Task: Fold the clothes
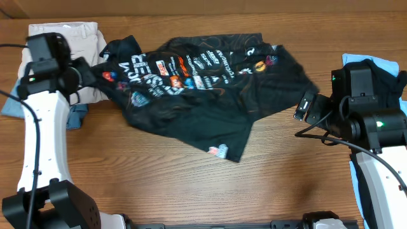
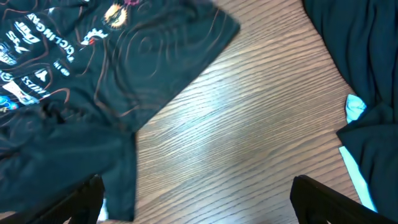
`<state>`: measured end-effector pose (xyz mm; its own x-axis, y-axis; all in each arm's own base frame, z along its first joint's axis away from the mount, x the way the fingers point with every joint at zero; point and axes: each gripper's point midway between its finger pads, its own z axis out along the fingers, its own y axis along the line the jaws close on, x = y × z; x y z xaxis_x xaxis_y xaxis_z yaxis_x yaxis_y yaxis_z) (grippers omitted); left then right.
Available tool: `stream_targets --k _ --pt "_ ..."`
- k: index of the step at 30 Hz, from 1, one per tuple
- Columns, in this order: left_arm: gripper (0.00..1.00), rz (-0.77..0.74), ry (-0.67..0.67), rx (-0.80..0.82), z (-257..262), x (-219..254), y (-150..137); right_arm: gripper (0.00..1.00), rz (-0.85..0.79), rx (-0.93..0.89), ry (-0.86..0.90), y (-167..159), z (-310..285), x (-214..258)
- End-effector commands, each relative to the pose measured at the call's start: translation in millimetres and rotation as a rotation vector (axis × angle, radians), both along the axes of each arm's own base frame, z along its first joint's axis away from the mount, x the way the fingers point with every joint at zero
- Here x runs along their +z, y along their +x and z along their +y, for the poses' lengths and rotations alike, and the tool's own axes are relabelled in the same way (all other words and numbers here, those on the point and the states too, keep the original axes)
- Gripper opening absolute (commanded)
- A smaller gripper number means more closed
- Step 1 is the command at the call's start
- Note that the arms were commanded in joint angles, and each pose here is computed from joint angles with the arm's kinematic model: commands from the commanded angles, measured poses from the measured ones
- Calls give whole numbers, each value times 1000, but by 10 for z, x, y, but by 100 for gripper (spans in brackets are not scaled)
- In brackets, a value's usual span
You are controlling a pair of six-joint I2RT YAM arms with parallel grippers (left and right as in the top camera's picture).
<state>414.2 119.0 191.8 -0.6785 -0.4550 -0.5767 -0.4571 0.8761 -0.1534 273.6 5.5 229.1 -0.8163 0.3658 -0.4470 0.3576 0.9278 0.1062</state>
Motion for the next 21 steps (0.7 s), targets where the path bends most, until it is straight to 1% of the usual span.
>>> stream_targets --k 1,4,6,9,12,16,19,21 --pt "100 59 9 48 121 -60 -150 100 -21 -8 -4 27 -20 69" --pt "100 141 -111 31 -124 -197 -320 100 -22 -8 -4 30 -20 70" --pt "100 211 -247 -5 -457 -281 -465 100 -22 -8 -4 31 -20 71" --pt "100 302 -390 -57 -905 -374 -640 100 -22 -8 -4 30 -20 70" --pt "100 382 -430 -98 -1264 -541 -781 100 -22 -8 -4 29 -20 70" --pt "100 494 -485 -26 -1671 -895 -1019 100 -21 -8 -4 27 -20 69" --pt "96 553 -511 32 -1921 -1172 -1197 100 -21 -5 3 28 -7 68" --pt "90 568 -526 42 -2079 -1320 -1280 100 -20 -5 3 27 -7 67"
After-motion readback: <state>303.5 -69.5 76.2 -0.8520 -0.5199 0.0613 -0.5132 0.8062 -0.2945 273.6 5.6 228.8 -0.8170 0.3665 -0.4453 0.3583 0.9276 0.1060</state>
